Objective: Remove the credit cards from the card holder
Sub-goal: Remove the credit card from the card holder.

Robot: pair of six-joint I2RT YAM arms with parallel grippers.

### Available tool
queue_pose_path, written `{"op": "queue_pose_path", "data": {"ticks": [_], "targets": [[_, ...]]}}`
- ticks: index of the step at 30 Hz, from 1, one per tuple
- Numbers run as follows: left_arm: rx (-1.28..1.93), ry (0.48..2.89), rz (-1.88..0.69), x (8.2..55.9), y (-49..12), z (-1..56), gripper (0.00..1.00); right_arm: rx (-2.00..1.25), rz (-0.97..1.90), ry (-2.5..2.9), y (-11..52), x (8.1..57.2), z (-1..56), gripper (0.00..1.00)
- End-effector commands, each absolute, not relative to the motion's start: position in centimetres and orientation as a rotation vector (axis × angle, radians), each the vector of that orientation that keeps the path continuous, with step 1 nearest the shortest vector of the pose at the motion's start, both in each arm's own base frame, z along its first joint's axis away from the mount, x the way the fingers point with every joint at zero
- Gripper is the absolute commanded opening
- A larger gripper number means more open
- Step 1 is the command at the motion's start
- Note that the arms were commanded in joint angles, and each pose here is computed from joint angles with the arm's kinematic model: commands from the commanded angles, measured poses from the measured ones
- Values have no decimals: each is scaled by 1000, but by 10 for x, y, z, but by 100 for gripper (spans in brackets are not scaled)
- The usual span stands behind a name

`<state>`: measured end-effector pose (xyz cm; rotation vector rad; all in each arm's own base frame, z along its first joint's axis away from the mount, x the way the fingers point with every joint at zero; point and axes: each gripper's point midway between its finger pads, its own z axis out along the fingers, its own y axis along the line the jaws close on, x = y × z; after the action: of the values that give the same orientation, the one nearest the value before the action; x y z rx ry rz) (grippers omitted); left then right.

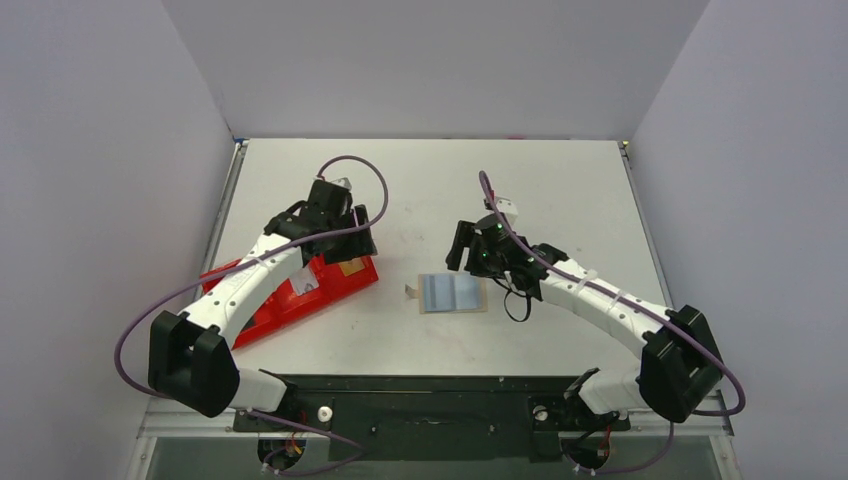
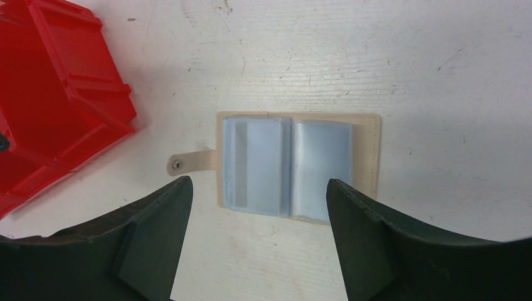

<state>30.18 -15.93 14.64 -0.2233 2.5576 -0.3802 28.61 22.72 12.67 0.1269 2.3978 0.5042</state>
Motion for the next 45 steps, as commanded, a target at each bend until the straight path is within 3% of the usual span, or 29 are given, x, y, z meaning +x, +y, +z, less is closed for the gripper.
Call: {"op": "queue_pose_path", "data": {"ticks": [1,27,45], "targets": [[-191,2472,-532,316,-181,172,59,127,387,2356,228,297,131,74],[-208,2496,-485,289,-163,162,60,-152,164,2494,279,281,76,67],[-214,2509,-473,289,-162,158,60,-168,118,2574,282,273,26,51]]}}
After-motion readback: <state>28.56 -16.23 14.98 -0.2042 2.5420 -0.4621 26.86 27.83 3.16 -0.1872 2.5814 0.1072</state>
